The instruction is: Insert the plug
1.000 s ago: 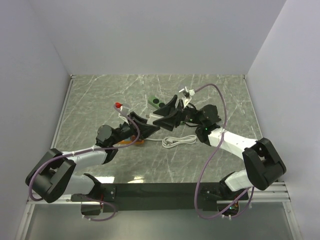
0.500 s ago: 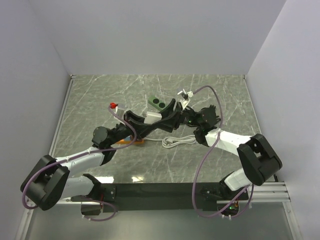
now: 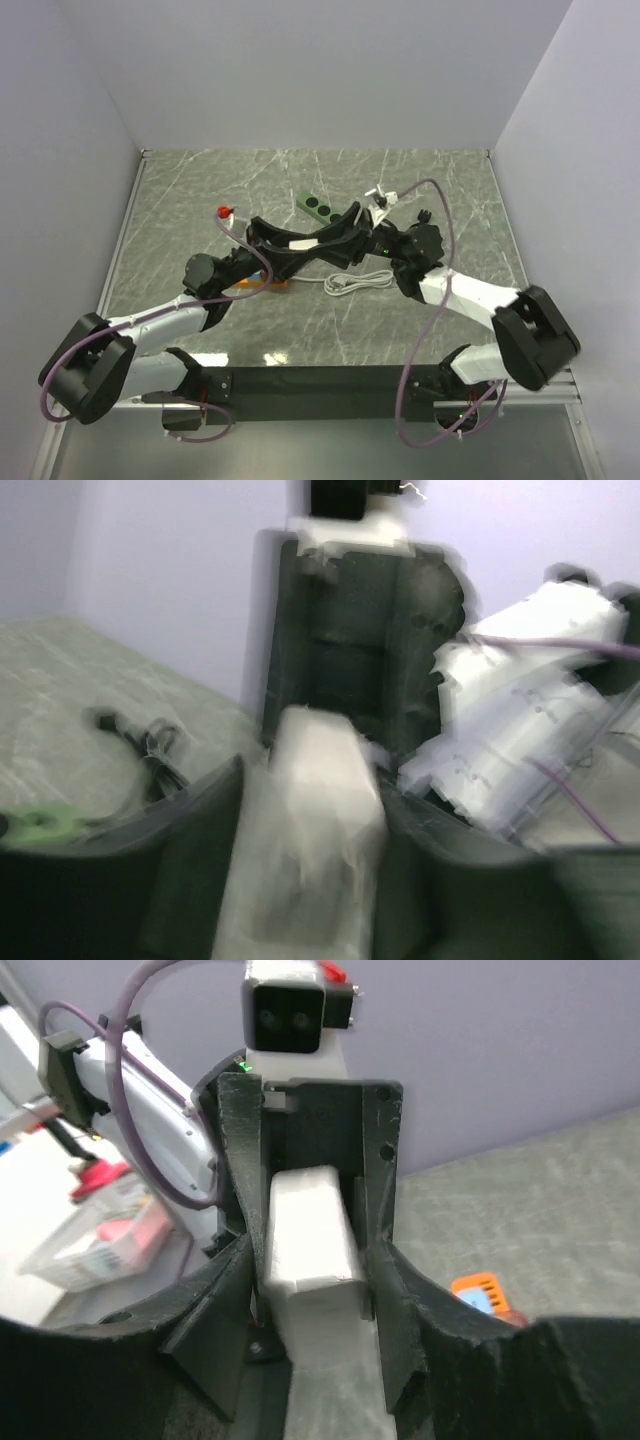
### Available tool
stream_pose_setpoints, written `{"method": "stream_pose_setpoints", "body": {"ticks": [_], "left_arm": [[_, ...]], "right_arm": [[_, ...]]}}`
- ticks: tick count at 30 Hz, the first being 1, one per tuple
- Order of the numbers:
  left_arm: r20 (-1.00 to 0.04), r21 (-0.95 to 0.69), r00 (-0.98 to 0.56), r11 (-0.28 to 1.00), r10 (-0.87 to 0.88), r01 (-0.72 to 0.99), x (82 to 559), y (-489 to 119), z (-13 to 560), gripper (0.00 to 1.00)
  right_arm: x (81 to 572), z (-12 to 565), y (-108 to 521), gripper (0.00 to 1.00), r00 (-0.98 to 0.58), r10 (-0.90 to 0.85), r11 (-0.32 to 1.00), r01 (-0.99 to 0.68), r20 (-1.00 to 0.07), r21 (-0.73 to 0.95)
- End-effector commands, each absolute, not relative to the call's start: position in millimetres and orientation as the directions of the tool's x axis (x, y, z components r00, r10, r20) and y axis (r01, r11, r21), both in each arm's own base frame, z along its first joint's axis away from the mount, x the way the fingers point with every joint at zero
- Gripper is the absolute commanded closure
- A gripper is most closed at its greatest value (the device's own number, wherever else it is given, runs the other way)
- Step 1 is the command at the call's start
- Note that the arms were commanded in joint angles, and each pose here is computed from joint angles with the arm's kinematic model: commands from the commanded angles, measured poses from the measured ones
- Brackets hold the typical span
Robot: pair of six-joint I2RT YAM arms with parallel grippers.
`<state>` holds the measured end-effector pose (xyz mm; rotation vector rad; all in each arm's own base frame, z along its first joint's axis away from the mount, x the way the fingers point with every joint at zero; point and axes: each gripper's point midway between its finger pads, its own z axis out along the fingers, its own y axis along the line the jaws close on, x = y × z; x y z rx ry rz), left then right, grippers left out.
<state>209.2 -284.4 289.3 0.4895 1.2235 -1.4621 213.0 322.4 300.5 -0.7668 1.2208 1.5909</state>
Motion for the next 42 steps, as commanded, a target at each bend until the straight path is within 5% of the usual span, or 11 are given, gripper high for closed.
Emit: {"method": "stream_pose_setpoints", "body": {"ticks": [1,3,15,21,24,30,31,34,42], "left_arm": [[-0.795,-0.226,-0.05,0.218,-0.604,0.949,211,-266,355,0.36],[-0.804,-0.234,-0.045,0.247,-0.592,0.94,217,-266,352,0.26],[-0.854,-0.283,-0.048,0.386,-0.518,0.878,254,-268,324,0.29],[-0.897,-0.345,-0.081,0.573,-0.436,0.743,296,-257,291,0.25],[-0.909,-0.348,-0.079,0.641,-0.409,0.684,311,-248,284,0.22],[-0.936,-0.335,-0.139,0.702,-0.323,0.629,325,-233,262,0.12],[-0.939,-0.334,-0.15,0.708,-0.311,0.622,327,-229,258,0.12],[-0.941,-0.328,-0.151,0.703,-0.303,0.631,327,-224,255,0.11],[-0.952,-0.298,-0.15,0.702,-0.266,0.646,327,-222,252,0.11]], "right_arm": [[223,328,307,1.0,-0.186,0.373,0.097,-0.967,-0.909,0.237],[229,333,302,1.0,-0.148,0.38,0.154,-0.963,-0.913,0.22],[269,318,268,1.0,-0.153,0.299,0.448,-0.849,-0.942,0.28],[311,248,215,1.0,-0.328,0.236,0.795,-0.477,-0.915,0.376],[299,217,203,0.92,-0.418,0.222,0.841,-0.375,-0.881,0.39],[250,135,183,0.45,-0.661,0.116,0.937,-0.174,-0.742,0.302],[239,120,177,0.26,-0.701,0.102,0.948,-0.146,-0.706,0.282],[217,93,175,0.07,-0.769,0.093,0.951,-0.119,-0.632,0.284],[187,67,174,0.04,-0.835,0.05,0.953,-0.125,-0.548,0.277]]}}
